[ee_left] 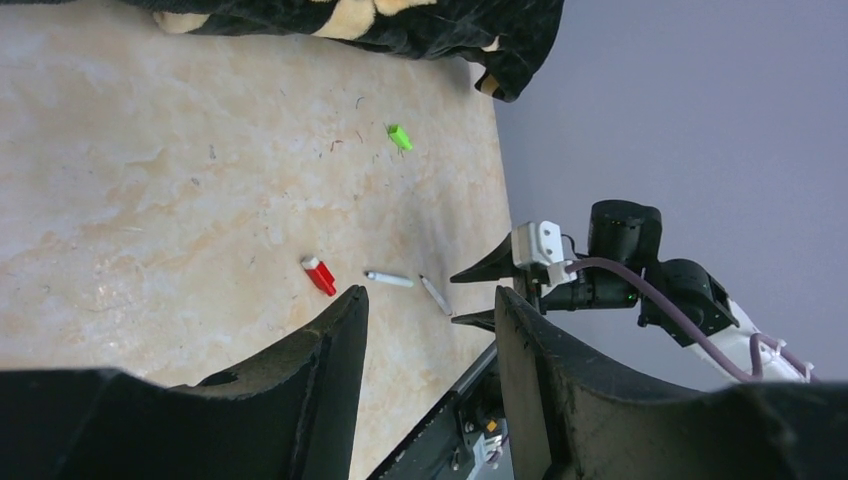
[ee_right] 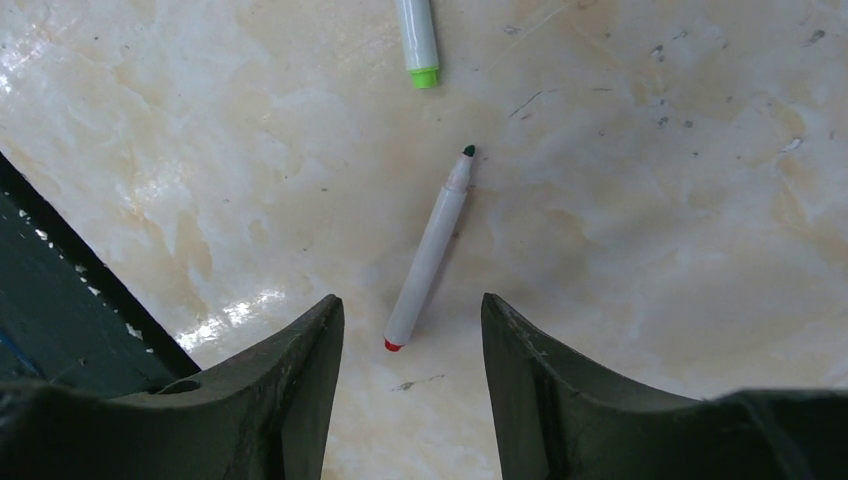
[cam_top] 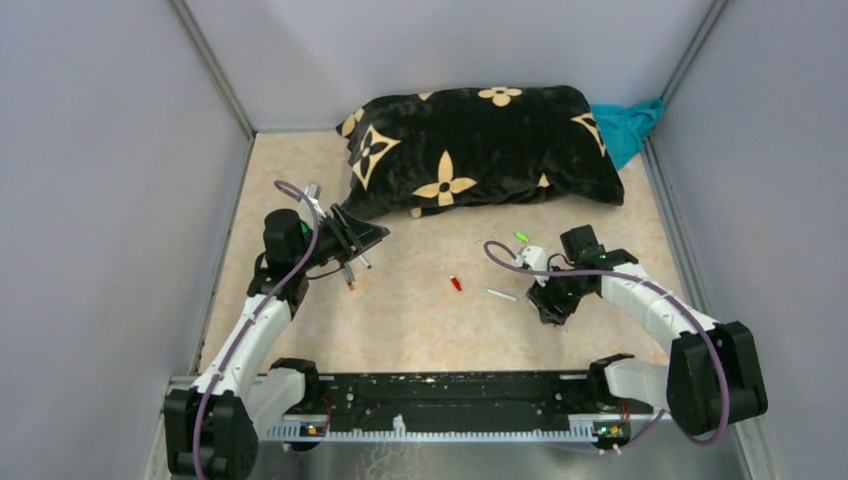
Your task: Insert the pens into the pen caps
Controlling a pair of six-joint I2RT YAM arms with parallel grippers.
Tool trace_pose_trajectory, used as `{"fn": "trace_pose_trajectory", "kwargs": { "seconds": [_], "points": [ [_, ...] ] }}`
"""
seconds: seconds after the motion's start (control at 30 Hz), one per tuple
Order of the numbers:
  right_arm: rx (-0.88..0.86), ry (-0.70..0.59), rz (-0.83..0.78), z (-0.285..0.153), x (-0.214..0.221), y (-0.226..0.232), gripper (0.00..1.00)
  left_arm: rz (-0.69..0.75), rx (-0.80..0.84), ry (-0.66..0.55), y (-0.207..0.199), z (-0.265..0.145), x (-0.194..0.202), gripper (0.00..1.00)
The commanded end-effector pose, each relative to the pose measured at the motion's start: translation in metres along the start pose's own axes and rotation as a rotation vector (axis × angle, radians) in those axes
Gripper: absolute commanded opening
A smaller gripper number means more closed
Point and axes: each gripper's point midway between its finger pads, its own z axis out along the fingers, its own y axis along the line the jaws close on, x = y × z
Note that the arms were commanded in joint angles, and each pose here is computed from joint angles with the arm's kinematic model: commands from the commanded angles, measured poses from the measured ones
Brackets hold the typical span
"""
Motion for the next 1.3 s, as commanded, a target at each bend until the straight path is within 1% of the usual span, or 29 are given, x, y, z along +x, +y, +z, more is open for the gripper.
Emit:
{"fn": "trace_pose_trajectory", "kwargs": {
  "seconds": [0.0,0.1,0.2,0.4,0.5,0.6,0.73,0.77,0.87,0.97,1.1,1.17,1.27],
  "points": [
    [0.021,0.036,-0.026,0.009,0.001,-0.003,0.51,-0.003,0.038,-0.036,-0.011,0.000,-0.001,0.55],
    [0.041,0.068,-0.027,0.015,0.003,-0.005,0.46,-0.013,0.039,-0.040,-0.011,-0.001,0.002,0.55],
    [0.083,0.104,-0.023,0.020,0.006,-0.010,0.37,-0.030,0.056,-0.042,-0.015,-0.002,0.004,0.55],
    [0.138,0.152,-0.004,0.025,0.015,-0.019,0.24,-0.030,0.074,-0.057,-0.024,-0.001,0.001,0.55],
    [0.157,0.190,0.007,0.029,0.022,-0.023,0.24,-0.032,0.082,-0.054,-0.027,0.001,0.002,0.56],
    [0.174,0.222,0.019,0.033,0.028,-0.028,0.15,-0.027,0.091,-0.051,-0.030,0.004,0.004,0.59],
    [0.169,0.215,0.019,0.035,0.025,-0.029,0.01,-0.019,0.105,-0.037,-0.034,0.008,0.008,0.62],
    [0.167,0.210,0.020,0.035,0.023,-0.029,0.00,-0.017,0.112,-0.031,-0.035,0.010,0.010,0.63],
    [0.142,0.178,0.023,0.033,0.015,-0.026,0.00,0.005,0.159,-0.018,-0.045,0.014,0.015,0.68],
    [0.123,0.103,0.035,0.023,0.000,-0.027,0.00,0.061,0.246,-0.024,-0.064,0.015,0.019,0.71],
    [0.094,-0.020,0.011,-0.002,-0.028,-0.026,0.00,0.192,0.372,-0.077,-0.097,0.011,0.016,0.80],
    [0.076,-0.085,-0.021,-0.018,-0.045,-0.024,0.00,0.223,0.409,-0.098,-0.106,0.009,0.015,0.87],
    [0.031,-0.178,-0.102,-0.045,-0.076,-0.017,0.00,0.231,0.427,-0.103,-0.109,0.010,0.014,0.96]
  ]
}}
